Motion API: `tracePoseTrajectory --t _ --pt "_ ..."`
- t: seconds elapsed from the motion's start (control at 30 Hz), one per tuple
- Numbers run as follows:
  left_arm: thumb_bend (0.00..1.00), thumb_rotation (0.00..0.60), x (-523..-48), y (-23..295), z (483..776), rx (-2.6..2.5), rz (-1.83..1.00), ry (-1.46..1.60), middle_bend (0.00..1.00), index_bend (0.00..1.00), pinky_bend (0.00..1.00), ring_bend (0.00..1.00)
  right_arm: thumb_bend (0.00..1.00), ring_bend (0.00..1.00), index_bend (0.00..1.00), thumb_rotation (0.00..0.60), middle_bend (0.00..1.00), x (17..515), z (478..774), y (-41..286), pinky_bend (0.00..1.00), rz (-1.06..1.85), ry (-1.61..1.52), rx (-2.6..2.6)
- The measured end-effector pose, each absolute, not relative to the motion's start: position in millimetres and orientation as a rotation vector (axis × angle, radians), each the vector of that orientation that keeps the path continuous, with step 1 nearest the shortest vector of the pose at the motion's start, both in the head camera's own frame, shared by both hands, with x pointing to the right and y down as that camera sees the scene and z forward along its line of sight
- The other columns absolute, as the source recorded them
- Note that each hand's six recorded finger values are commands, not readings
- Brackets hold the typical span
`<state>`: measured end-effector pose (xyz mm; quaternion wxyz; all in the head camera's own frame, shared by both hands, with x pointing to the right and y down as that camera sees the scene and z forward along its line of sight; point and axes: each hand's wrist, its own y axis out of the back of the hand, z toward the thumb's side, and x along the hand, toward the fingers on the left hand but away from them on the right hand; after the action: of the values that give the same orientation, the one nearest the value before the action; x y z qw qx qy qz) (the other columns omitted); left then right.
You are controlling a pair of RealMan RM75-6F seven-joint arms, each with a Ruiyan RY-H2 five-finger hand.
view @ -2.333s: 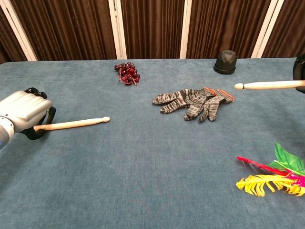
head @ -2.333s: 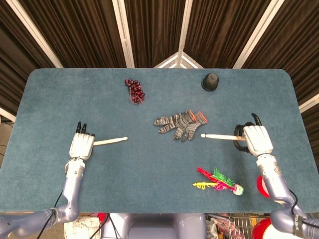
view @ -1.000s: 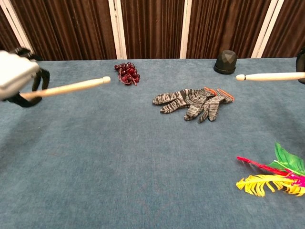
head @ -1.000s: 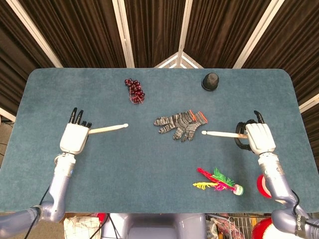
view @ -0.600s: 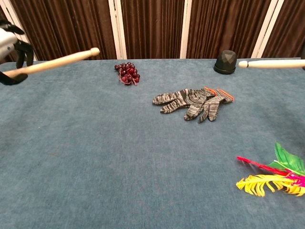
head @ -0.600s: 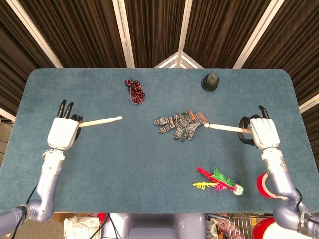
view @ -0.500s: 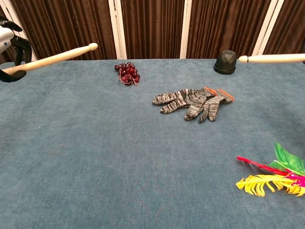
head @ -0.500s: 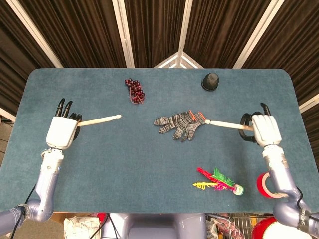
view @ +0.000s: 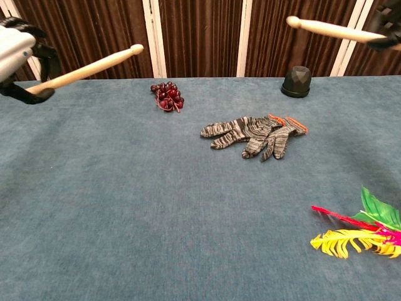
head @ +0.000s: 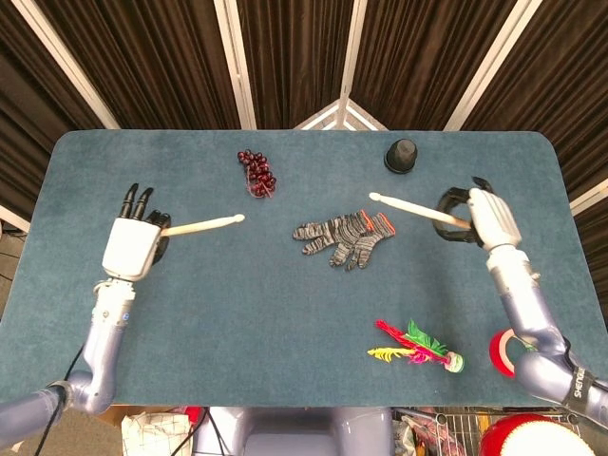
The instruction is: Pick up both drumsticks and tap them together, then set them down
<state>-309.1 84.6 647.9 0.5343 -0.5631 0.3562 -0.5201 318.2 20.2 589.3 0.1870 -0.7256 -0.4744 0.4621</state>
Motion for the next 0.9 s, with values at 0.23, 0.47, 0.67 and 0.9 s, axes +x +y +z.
tracePoseTrajectory --t 0.23,0.47,0.67,0.9 --pt "0.52 0.600 -288 85 649 -1.369 -1.180 0.874 0.60 0.65 0.00 0.12 0.39 0.39 0.73 0.600 0.59 283 586 17 0.04 1.238 -1.306 -2.130" --pt "0.52 0.600 -268 87 644 -1.400 -1.131 0.899 0.60 0.65 0.00 0.12 0.39 0.41 0.73 0.600 0.60 262 585 10 0.04 1.253 -1.315 -2.124" --pt "0.52 0.600 -251 93 646 -1.442 -1.093 0.918 0.60 0.65 0.00 0.12 0.40 0.42 0.74 0.600 0.61 247 586 5 0.04 1.310 -1.356 -2.050" --pt "0.52 0.600 -227 101 655 -1.511 -1.044 0.969 0.60 0.65 0.00 0.12 0.39 0.44 0.75 0.600 0.63 219 583 10 0.04 1.330 -1.390 -2.035"
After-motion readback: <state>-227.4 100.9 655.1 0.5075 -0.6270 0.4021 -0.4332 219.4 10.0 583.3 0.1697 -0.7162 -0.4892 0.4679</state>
